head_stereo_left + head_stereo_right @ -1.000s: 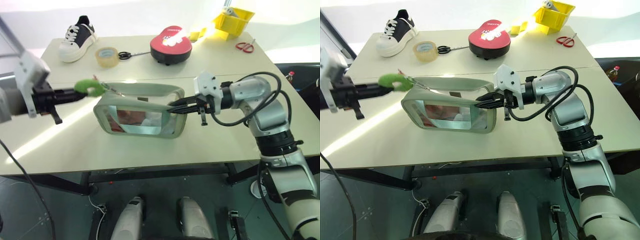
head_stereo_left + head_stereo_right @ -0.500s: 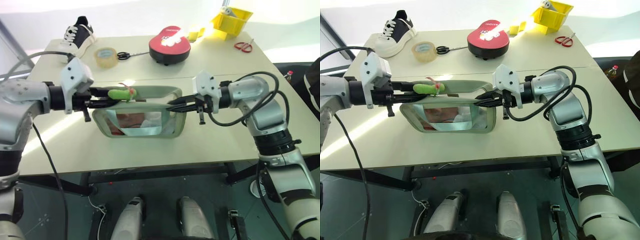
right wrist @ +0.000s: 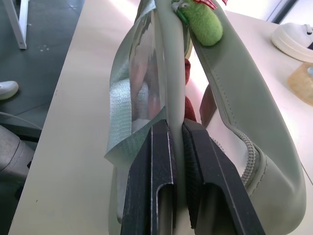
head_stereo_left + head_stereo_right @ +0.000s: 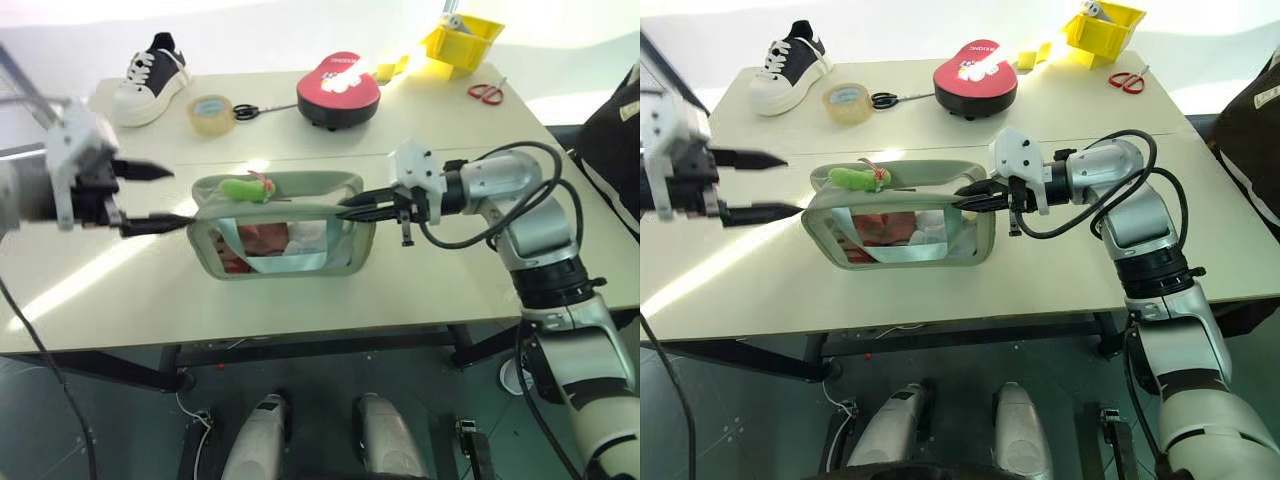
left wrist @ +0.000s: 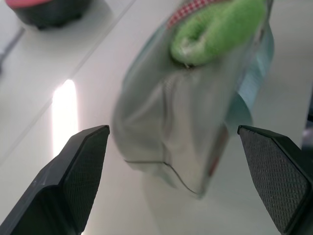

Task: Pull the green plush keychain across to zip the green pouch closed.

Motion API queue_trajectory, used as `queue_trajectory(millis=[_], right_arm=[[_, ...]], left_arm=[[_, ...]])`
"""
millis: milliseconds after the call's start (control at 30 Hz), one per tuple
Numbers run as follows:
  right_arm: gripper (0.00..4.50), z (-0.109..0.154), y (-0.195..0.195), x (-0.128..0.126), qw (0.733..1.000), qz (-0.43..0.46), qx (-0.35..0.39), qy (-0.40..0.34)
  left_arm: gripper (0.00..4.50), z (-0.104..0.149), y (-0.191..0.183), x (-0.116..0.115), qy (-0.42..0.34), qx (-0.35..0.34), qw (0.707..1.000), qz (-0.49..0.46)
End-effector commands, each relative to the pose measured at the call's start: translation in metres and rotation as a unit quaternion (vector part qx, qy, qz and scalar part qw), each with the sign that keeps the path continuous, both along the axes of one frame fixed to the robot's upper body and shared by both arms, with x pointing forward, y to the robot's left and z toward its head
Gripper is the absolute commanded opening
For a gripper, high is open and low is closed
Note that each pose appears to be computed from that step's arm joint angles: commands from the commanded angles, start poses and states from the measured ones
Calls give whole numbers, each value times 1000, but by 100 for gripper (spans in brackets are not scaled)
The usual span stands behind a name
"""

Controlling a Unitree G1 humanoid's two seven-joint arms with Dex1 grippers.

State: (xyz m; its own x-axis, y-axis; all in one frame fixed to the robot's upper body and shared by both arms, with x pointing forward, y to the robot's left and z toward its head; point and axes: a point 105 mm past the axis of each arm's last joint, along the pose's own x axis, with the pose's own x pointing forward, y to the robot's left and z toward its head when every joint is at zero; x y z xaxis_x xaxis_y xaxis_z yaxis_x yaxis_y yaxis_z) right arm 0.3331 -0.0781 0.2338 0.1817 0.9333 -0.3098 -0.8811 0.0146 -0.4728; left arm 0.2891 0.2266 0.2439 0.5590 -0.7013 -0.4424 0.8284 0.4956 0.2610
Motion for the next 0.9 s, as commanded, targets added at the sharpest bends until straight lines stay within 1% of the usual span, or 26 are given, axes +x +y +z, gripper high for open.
queue_trajectory(millis=[33, 67, 100, 167, 300, 367, 400, 433, 500, 567, 600, 633, 667, 733, 833, 900], right_arm=[[0, 16, 3, -1, 1000, 9, 6, -27], [0, 16, 3, -2, 1000, 11, 5, -26], [0, 16, 4, -2, 1000, 14, 3, -26], [0, 16, 4, -2, 1000, 16, 1, -26], [0, 16, 6, -3, 1000, 20, 2, -24], [0, 16, 7, -4, 999, 22, 1, -24], [0, 15, 7, -5, 1000, 21, 1, -23], [0, 16, 7, -4, 1000, 20, 3, -20], [86, 16, 7, -4, 1000, 16, 8, -11], [156, 14, 7, -6, 1000, 21, 3, -5], [210, 17, 7, -5, 1000, 17, 3, -12], [254, 20, 7, -3, 1000, 12, 6, -19], [299, 26, 7, 0, 1000, 7, 11, -24], [407, 43, 11, 1, 999, 3, 38, -31], [407, 71, 33, -5, 994, 19, 98, -37], [407, 76, 48, -10, 992, 34, 112, -45]], left_arm=[[447, -14, -10, -7, -11, 31, 999, -15], [447, -19, -10, -5, -18, 39, 999, -12], [423, -20, -9, 1, -28, 30, 999, 3], [356, -21, -7, 12, -49, 23, 998, 24], [156, -25, -8, 15, -50, 19, 998, 21], [48, -24, -9, 15, -53, 15, 998, 21], [6, -24, -8, 15, -53, 16, 998, 21], [6, -24, -8, 15, -55, 15, 998, 21], [0, -23, -8, 17, -57, 14, 998, 25], [0, -22, -7, 15, -55, 18, 998, 21], [0, -21, -6, 14, -55, 26, 998, 18], [0, -21, -4, 14, -56, 32, 998, 18], [0, -20, -3, 14, -57, 34, 998, 20], [0, -20, -1, 14, -58, 36, 997, 23], [0, -21, -2, 13, -57, 41, 997, 18], [0, -21, -3, 12, -57, 41, 997, 16]])
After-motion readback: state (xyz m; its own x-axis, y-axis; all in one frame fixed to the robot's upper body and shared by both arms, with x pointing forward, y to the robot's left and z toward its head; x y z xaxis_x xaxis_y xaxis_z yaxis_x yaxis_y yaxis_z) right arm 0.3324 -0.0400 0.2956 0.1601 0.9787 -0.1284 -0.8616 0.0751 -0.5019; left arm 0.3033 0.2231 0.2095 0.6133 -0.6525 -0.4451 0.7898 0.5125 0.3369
